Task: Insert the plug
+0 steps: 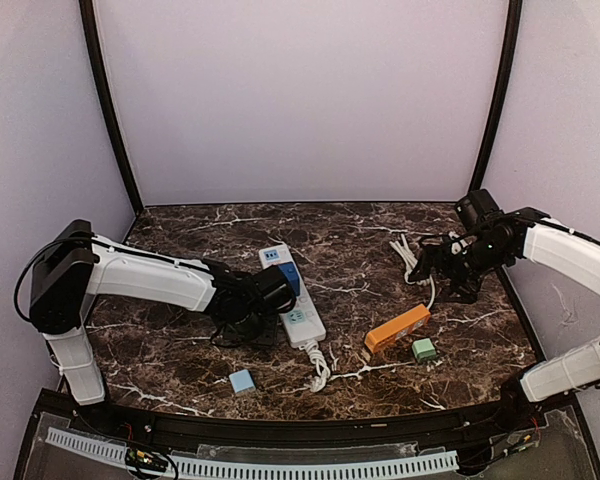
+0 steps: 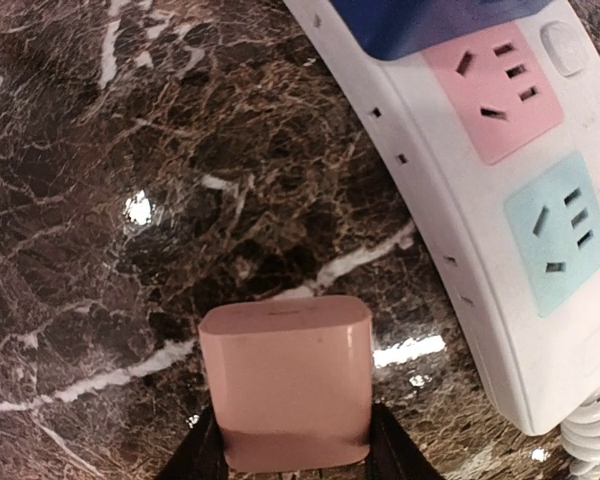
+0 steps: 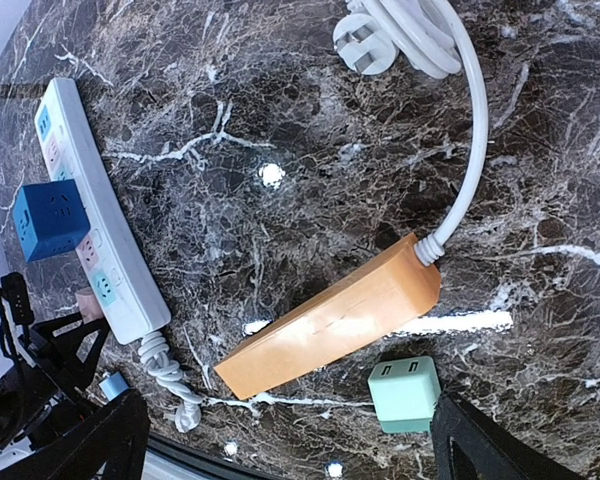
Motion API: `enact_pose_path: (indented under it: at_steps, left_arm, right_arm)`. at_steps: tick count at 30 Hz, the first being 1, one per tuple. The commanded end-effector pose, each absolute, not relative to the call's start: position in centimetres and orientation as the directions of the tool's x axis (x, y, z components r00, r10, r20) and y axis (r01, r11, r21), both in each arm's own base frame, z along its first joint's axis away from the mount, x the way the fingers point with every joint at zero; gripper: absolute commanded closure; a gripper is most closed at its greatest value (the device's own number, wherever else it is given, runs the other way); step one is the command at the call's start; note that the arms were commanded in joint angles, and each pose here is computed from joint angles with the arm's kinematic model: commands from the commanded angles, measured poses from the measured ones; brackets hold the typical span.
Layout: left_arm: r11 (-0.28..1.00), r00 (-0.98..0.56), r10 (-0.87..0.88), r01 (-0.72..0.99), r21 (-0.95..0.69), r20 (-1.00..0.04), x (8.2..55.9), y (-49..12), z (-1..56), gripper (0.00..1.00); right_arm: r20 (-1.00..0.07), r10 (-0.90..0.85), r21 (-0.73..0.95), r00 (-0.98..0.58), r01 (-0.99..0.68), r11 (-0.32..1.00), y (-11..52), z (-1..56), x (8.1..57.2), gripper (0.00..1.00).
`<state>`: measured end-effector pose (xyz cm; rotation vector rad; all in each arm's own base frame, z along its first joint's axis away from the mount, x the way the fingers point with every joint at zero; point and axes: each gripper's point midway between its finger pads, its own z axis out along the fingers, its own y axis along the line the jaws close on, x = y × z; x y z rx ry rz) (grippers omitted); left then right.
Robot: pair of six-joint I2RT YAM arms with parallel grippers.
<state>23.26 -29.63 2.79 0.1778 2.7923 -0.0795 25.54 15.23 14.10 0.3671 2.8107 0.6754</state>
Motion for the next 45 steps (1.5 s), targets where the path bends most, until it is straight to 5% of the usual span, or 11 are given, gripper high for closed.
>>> enact_pose_path:
  at_steps: [1, 32, 45]
  left_arm:
    - [0.986, -0.925, 0.152, 0.166, -0.012, -0.349, 23.2, -29.6, 2.9, 0.72]
    - [0.792, -0.677, 0.421, 0.599, -0.119, -0.604, 21.9, -31.4, 15.0, 0.86]
    - [0.642, -0.464, 0.488, 0.765, -0.057, -0.739, 21.8, -33.2, 21.7, 0.86]
  right_arm:
    - [-0.175, 0.314, 0.472, -0.933, 0.200, 0.858, 14.9, 14.8, 25.2, 0.02]
    - [-0.240, 0.438, 0.557, -0.866, 0.246, 0.793, 14.6, 18.1, 26.0, 0.02]
    - [-0.208, 0.314, 0.632, -0.926, 0.118, 0.766, 17.3, 19.0, 25.6, 0.02]
